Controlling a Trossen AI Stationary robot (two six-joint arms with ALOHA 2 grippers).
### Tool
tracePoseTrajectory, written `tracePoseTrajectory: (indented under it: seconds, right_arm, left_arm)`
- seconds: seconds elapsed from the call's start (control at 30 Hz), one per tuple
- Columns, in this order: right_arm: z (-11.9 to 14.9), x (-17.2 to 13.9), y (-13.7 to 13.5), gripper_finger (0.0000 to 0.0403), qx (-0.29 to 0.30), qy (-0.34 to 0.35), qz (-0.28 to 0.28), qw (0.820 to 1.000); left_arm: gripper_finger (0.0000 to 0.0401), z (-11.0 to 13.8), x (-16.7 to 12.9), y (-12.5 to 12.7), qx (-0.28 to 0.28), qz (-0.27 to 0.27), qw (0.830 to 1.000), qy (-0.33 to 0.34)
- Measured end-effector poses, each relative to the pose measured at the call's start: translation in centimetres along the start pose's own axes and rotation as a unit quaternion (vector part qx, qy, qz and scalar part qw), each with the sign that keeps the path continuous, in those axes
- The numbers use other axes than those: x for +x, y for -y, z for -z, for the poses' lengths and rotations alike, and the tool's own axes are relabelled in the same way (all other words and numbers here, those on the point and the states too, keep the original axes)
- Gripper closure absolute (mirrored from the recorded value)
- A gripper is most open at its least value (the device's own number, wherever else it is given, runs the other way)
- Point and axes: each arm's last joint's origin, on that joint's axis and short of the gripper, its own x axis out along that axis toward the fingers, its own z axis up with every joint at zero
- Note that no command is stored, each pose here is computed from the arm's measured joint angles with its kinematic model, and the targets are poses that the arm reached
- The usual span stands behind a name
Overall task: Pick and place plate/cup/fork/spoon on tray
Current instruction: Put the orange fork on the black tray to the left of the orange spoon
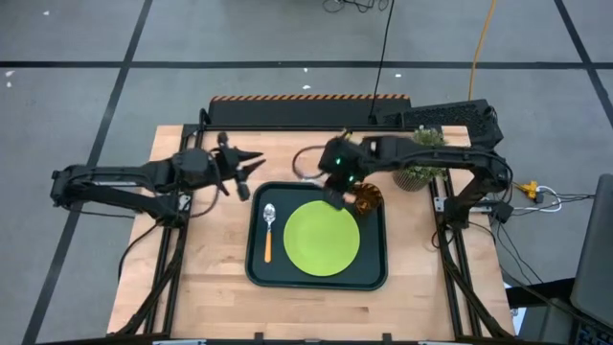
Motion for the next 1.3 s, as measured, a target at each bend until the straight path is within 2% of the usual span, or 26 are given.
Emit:
tracePoseTrajectory:
  seconds: [0.13, 0.23, 0.47, 0.6, 0.73, 0.93, 1.2, 1.3]
  right_arm:
    - [-0.1, 2.3, -3.1, 0.0382, 0.022, 0.018, -0.042, 0.999]
    - [-0.6, 4.4, -5.0, 0.0382, 0.056, 0.04, -0.09, 0.994]
    - [-1.7, 8.4, -7.1, 0.0382, 0.184, 0.091, -0.146, 0.968]
    - [-0.4, 10.6, -7.0, 0.0382, 0.272, 0.068, -0.119, 0.952]
    - [1.3, 12.4, -7.2, 0.0382, 0.344, 0.071, -0.091, 0.932]
    - [1.9, 13.2, -7.8, 0.0382, 0.385, 0.156, -0.107, 0.903]
    - [3.0, 13.3, -10.0, 0.0382, 0.419, 0.242, -0.067, 0.873]
    - [3.4, 13.8, -10.7, 0.0382, 0.442, 0.27, -0.063, 0.853]
  left_arm:
    - [0.0311, -0.2, -1.5, -0.4, -0.033, 0.003, 0.999, 0.006]
    - [0.0311, 0.2, -1.8, -0.2, -0.044, 0.014, 0.999, -0.016]
    - [0.0311, 1.2, -2.3, 0.8, -0.051, 0.042, 0.996, -0.064]
    - [0.0311, 1.2, -3.1, 1.2, -0.051, 0.059, 0.995, -0.068]
    - [0.0311, 1.2, -4.0, 1.3, -0.044, 0.047, 0.996, -0.063]
    - [0.0311, 0.7, -5.9, 0.6, -0.027, 0.049, 0.998, -0.026]
    - [0.0311, -0.1, -7.9, -0.7, -0.007, 0.045, 0.998, 0.033]
    - [0.0311, -0.3, -8.2, -1.0, 0.007, 0.042, 0.998, 0.049]
